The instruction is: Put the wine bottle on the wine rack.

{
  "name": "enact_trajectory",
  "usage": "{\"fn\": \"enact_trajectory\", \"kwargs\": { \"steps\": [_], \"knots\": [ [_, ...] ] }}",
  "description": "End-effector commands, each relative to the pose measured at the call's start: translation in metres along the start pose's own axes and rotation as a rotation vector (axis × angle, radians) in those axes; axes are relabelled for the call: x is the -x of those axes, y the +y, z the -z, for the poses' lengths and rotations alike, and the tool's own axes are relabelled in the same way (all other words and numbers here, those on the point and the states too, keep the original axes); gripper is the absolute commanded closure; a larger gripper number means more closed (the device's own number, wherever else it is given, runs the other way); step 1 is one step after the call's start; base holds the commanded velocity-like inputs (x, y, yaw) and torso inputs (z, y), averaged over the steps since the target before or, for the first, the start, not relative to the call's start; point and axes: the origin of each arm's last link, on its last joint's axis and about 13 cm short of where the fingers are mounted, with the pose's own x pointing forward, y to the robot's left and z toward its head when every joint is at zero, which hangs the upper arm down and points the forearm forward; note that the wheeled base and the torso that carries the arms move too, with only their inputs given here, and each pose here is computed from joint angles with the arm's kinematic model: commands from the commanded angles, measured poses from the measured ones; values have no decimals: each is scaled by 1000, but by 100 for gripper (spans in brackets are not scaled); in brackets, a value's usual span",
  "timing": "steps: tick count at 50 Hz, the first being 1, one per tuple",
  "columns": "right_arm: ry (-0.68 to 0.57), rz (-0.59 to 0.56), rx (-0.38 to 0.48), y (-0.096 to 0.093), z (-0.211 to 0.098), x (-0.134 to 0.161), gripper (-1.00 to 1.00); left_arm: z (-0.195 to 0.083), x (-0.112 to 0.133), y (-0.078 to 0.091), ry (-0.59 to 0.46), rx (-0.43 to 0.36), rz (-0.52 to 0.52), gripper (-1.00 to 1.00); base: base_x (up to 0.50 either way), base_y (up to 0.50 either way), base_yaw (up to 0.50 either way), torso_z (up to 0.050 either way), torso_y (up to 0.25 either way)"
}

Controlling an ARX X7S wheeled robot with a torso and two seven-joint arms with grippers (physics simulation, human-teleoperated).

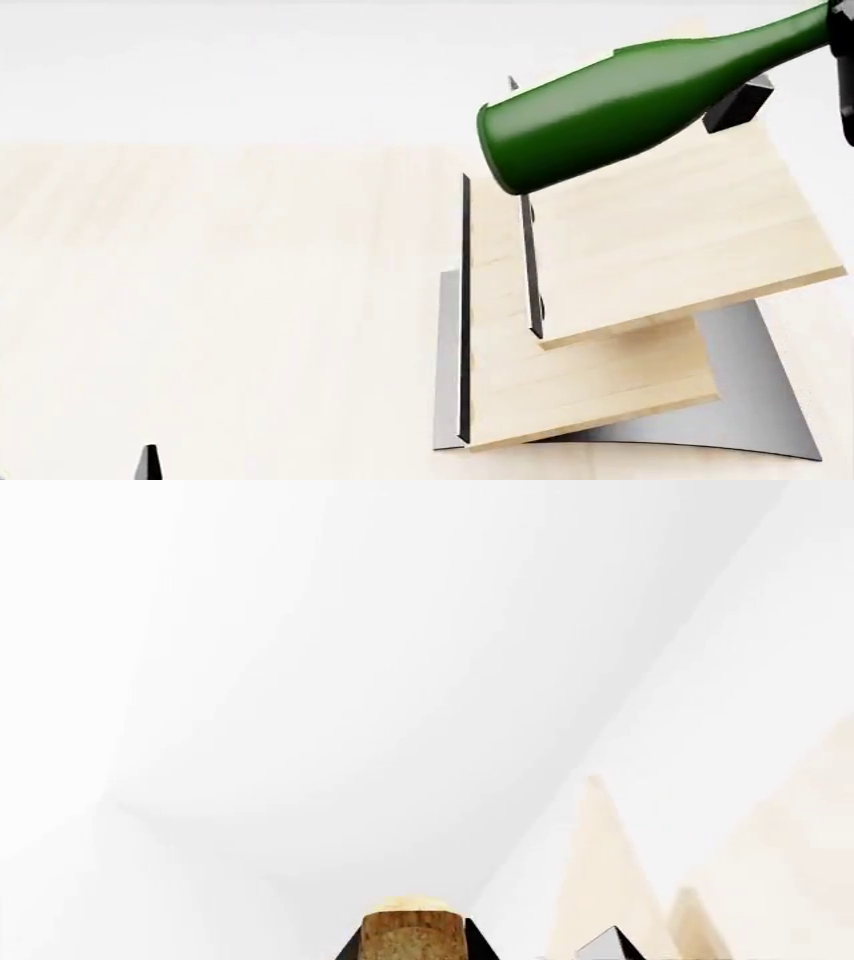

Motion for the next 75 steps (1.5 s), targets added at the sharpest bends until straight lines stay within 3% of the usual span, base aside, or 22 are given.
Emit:
{"fn": "enact_trajectory", "kwargs": {
  "steps": [1, 75],
  "knots": [
    [-29, -30, -8, -3, -6, 3, 100, 1, 0, -1, 2, -1, 2, -100, 0, 0, 0, 0, 0],
    [-12, 30, -25, -45, 7, 7, 100, 2, 1, -2, 4, -1, 3, -100, 0, 0, 0, 0, 0]
  ]
}}
